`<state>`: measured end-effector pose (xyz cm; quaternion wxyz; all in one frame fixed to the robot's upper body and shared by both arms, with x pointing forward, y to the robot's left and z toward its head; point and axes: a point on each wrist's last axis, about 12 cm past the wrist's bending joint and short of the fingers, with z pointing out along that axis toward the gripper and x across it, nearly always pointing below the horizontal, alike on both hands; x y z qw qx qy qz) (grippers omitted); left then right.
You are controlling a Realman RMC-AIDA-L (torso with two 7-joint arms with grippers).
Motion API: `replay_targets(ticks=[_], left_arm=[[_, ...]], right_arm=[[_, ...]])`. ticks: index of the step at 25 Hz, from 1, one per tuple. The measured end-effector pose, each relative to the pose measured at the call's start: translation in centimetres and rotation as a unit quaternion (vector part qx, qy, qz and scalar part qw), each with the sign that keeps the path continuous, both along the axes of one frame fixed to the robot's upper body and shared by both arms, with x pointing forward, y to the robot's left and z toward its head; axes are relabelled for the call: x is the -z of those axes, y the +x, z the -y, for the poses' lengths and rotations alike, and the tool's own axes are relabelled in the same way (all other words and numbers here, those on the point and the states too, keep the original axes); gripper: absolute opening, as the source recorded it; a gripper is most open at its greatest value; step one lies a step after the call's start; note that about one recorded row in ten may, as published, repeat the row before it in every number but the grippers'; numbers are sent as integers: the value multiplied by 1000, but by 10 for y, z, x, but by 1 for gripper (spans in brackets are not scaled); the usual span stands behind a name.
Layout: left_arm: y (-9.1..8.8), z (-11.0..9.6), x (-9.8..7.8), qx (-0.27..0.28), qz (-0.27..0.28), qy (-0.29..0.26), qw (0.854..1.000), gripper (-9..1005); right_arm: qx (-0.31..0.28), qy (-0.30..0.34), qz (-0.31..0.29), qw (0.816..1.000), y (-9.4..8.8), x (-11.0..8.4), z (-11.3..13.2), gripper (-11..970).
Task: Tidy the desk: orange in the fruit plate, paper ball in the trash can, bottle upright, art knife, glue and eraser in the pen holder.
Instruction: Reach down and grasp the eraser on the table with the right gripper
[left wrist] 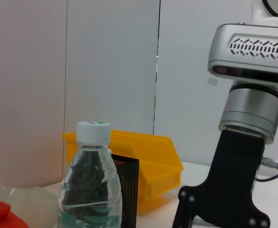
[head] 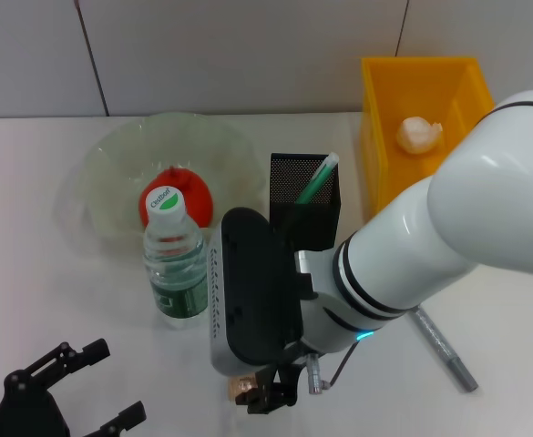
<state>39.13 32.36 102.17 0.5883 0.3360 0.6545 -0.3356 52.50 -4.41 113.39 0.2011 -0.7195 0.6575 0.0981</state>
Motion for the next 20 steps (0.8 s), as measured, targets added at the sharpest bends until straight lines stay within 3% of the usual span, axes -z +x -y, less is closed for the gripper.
replay_targets(ticks=[20], left_arm=[[4,1,-1,7,4,0,1000,815]], right_arm=[[13,-2,-11,1000,6,7,-1,547]])
